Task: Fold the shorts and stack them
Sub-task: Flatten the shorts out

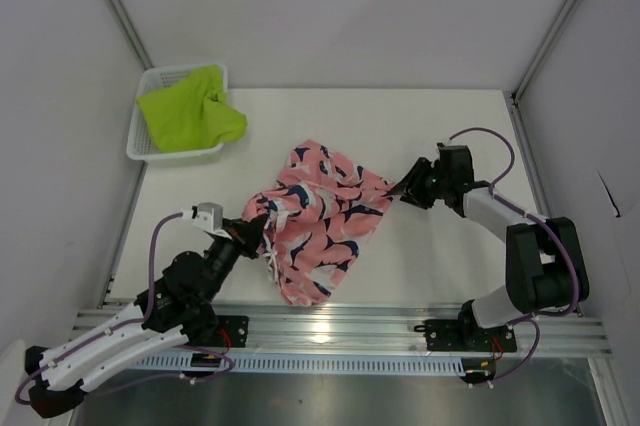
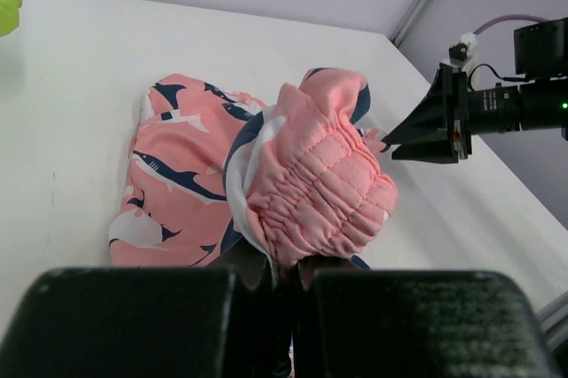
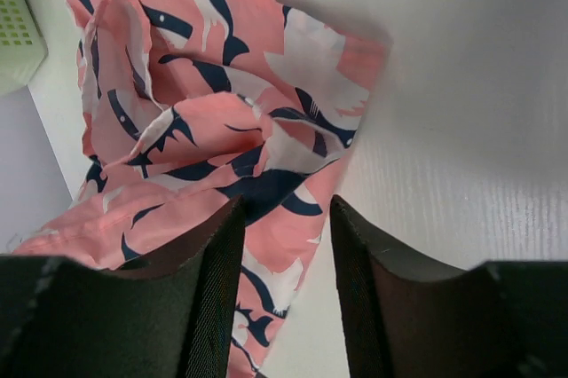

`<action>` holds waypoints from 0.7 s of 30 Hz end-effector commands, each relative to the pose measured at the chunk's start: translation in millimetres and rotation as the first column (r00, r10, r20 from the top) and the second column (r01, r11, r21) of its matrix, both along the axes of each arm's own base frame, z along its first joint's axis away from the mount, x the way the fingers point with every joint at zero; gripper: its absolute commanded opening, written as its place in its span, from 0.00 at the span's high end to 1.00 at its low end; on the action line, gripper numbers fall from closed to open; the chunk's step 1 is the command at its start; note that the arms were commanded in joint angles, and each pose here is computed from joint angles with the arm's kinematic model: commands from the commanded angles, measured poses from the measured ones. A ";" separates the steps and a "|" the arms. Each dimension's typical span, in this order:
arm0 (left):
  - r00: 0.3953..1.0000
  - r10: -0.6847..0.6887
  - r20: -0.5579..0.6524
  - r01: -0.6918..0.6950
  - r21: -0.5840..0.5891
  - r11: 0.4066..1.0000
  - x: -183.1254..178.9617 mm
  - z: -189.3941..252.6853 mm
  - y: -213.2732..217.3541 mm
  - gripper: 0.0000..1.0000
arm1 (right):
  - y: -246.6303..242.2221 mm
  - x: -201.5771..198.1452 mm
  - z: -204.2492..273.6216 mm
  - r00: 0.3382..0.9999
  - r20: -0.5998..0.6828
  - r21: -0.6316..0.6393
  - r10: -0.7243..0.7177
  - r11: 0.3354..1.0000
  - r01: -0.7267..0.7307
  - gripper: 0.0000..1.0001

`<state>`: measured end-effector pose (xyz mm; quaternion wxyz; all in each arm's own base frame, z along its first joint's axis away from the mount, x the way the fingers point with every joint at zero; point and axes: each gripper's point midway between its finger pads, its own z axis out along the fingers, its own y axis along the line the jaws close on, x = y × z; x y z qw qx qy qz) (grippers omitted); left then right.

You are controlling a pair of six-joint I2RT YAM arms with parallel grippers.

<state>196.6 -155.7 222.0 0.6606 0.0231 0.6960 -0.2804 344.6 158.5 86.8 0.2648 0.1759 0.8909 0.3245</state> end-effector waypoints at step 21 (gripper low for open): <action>0.999 0.012 0.032 -0.010 -0.070 0.997 -14.5 -17.8 26.0 1.00 | 18.8 34.8 -2.2 0.998 0.053 0.208 0.014 0.978 -0.025 0.53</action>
